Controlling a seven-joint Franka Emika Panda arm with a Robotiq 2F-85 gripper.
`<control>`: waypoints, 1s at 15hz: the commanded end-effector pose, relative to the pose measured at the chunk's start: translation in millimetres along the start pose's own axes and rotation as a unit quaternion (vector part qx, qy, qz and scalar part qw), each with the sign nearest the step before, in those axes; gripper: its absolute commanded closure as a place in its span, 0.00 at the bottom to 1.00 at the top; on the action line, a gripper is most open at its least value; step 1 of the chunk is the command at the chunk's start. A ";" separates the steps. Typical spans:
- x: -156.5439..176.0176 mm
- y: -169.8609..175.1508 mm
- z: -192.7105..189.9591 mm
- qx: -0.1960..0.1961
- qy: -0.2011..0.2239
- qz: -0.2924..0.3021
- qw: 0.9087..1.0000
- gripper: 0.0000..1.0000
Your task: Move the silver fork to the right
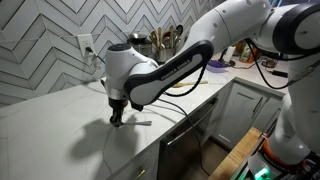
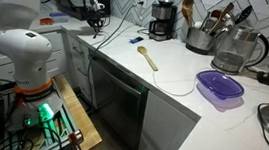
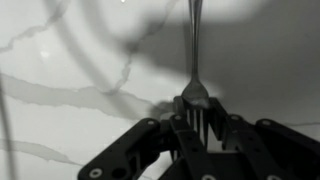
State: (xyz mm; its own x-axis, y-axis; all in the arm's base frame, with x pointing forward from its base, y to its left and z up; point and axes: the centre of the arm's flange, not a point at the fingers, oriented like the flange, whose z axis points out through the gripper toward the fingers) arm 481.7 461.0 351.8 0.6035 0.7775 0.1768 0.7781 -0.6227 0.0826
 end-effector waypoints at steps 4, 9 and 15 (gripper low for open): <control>23.7 8.0 -85.6 -0.055 0.076 0.002 0.996 0.93; 12.5 46.6 -189.1 -0.141 0.187 0.036 0.971 0.93; -36.9 121.5 -272.9 -0.250 0.301 0.093 0.915 0.93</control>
State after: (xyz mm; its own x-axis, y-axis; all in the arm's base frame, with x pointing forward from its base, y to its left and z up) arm 516.6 382.3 611.9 0.4315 0.6118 0.6629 0.5123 -0.7710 0.3782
